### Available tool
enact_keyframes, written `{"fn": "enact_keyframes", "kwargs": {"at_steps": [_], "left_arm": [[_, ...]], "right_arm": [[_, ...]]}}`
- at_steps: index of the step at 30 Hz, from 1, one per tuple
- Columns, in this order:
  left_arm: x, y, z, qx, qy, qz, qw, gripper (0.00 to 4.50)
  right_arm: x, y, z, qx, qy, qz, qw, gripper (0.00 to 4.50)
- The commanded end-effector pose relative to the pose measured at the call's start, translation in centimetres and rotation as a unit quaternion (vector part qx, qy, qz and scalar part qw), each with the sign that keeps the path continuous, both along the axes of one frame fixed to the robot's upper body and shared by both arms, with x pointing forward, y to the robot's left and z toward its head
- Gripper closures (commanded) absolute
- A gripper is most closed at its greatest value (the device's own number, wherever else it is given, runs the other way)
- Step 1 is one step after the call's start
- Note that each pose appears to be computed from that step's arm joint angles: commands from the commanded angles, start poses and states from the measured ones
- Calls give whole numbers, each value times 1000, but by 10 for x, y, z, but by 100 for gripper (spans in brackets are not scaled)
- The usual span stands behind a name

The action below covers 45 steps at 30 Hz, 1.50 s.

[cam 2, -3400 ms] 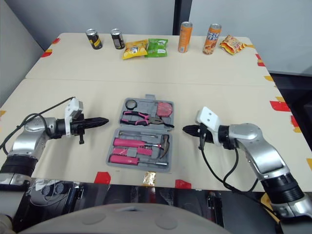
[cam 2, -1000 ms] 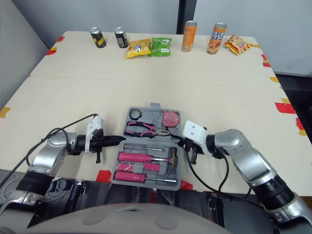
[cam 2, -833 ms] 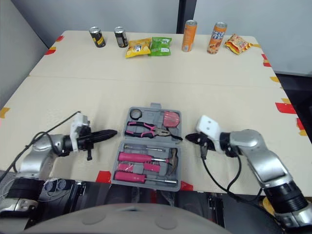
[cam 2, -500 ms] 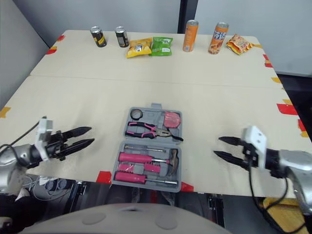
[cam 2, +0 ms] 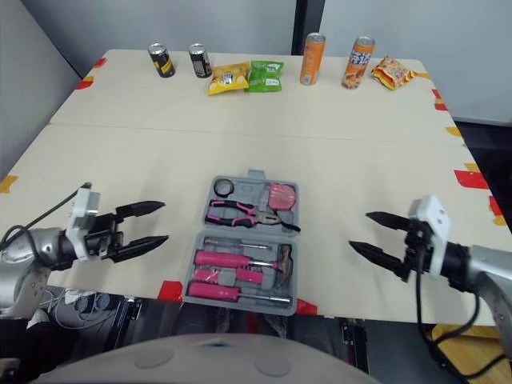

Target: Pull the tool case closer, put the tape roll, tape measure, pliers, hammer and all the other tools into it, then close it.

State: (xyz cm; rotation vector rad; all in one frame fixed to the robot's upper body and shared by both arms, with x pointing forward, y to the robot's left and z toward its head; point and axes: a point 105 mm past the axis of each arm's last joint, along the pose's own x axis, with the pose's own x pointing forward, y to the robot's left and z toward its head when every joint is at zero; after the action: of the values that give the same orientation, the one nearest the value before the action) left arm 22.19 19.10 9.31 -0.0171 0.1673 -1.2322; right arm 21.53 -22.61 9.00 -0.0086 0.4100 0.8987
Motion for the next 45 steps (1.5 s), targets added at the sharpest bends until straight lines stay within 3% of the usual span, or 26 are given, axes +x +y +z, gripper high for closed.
{"fn": "enact_keyframes", "kwargs": {"at_steps": [1,8,9,16,29,37,45], "left_arm": [[-3,-17,-1,4,-11,-47,999,188],[-7,-39,-23,19,-11,-104,994,439],[-9,-41,-27,23,-11,-113,993,447],[-10,-50,-47,37,-14,-134,990,447],[-8,-51,-85,85,14,-138,987,447],[-10,-56,-90,91,14,-143,986,447],[-20,-64,-90,92,14,-144,985,447]], "right_arm": [[10,24,1,29,30,21,999,0],[33,43,-8,36,149,33,988,0],[35,45,-7,39,163,35,985,0],[52,51,-20,9,232,21,972,0],[70,81,-43,-2,295,46,954,0],[82,111,-42,34,312,73,947,0],[87,126,-22,128,326,82,933,0]]}}
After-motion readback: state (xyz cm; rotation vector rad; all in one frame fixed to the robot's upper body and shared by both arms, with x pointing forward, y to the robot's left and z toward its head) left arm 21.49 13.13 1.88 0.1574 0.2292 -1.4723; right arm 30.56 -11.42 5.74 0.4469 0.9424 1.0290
